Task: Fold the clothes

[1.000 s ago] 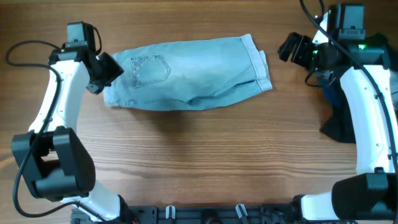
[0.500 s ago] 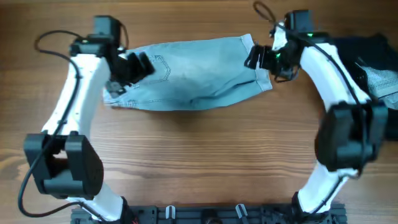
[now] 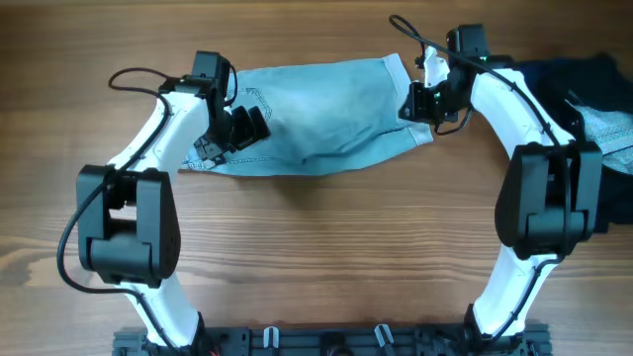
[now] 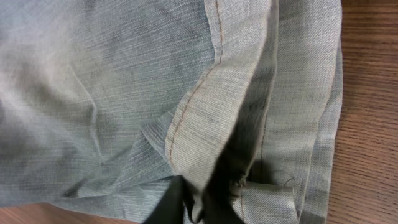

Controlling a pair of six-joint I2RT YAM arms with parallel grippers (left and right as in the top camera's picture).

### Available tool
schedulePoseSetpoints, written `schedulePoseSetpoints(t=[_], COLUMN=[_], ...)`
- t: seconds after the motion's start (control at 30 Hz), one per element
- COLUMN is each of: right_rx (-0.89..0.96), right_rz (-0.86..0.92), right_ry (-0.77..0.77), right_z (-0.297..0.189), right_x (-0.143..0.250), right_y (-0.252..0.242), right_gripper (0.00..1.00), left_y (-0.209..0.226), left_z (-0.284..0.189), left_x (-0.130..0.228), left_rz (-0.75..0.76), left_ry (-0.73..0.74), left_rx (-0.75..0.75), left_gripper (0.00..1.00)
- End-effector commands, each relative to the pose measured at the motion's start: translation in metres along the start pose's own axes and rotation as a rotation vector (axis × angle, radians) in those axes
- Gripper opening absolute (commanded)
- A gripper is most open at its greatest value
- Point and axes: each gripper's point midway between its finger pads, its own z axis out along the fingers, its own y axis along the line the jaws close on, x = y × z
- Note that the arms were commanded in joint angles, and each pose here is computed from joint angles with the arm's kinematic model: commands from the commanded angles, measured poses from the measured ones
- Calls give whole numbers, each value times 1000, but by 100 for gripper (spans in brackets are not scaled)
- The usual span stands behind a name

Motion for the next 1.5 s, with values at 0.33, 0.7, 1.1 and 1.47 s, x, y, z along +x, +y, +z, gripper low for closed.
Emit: schedulePoseSetpoints(t=[0.33,0.7,1.1,1.47], right_rx=[131,207,-45,-172], right_rz=[30,68,-3,-2], right_ry=[-108,-75,45,40], right_z=[-82,-66,12,23], right_x=[-5,1,9,6], right_y=[8,-19,-14,2], right_gripper=[4,86,67,36], left_y=[4,5,6,6], left_z=[7,7,7,7], left_x=[3,4,4,5], left_rz=[34,33,33,33], left_ry=[18,21,22,22], left_rx=[-10,-16,-17,-17], left_gripper=[100,100,100,100])
